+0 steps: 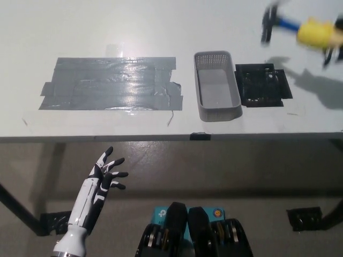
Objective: The robot picks the hammer with right hand and hits the black area on the desk and places it back.
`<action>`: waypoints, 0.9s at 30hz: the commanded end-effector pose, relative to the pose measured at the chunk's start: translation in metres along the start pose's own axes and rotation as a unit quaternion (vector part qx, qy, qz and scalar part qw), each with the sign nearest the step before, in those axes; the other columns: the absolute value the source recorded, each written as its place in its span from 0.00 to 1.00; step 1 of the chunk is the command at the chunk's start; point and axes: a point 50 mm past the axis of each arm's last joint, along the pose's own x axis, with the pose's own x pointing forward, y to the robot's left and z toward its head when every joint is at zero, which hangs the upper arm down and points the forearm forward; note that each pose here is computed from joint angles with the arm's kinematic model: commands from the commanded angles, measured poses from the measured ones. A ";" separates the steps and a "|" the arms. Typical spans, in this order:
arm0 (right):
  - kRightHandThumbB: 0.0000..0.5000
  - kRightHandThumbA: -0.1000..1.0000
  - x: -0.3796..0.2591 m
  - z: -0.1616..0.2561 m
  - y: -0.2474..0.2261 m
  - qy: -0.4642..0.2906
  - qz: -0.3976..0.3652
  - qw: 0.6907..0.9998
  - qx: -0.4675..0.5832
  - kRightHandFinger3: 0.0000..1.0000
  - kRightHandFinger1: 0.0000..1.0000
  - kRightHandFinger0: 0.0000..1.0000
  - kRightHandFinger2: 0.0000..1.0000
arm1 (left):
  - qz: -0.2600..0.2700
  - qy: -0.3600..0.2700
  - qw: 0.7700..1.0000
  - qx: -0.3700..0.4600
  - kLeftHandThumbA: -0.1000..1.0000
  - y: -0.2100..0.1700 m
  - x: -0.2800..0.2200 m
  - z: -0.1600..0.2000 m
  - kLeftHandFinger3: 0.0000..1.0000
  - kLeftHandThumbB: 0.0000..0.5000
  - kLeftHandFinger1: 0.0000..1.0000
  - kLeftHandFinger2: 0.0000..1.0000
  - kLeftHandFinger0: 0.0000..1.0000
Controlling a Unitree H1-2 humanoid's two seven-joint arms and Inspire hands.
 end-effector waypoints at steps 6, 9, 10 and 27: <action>0.32 0.00 0.044 -0.020 0.043 0.061 -0.026 0.990 -0.126 0.75 0.43 0.00 0.79 | -0.003 -0.038 0.999 0.002 1.00 0.005 0.005 0.010 1.00 0.04 0.68 0.84 0.56; 0.35 0.00 0.040 -0.018 0.037 0.061 -0.033 0.989 -0.127 0.54 0.36 0.00 0.70 | -0.003 -0.035 0.999 0.002 1.00 0.005 0.006 0.010 1.00 0.06 0.68 0.84 0.57; 0.35 0.00 0.038 -0.015 0.033 0.064 -0.038 0.990 -0.121 0.72 0.39 0.00 0.73 | -0.003 -0.036 0.999 0.003 1.00 0.005 0.006 0.010 1.00 0.06 0.68 0.84 0.57; 0.25 0.00 -0.032 0.024 -0.051 -0.161 -0.037 0.971 0.173 0.94 0.51 0.03 0.82 | -0.004 -0.037 0.999 0.005 1.00 0.005 0.006 0.011 1.00 0.05 0.66 0.82 0.56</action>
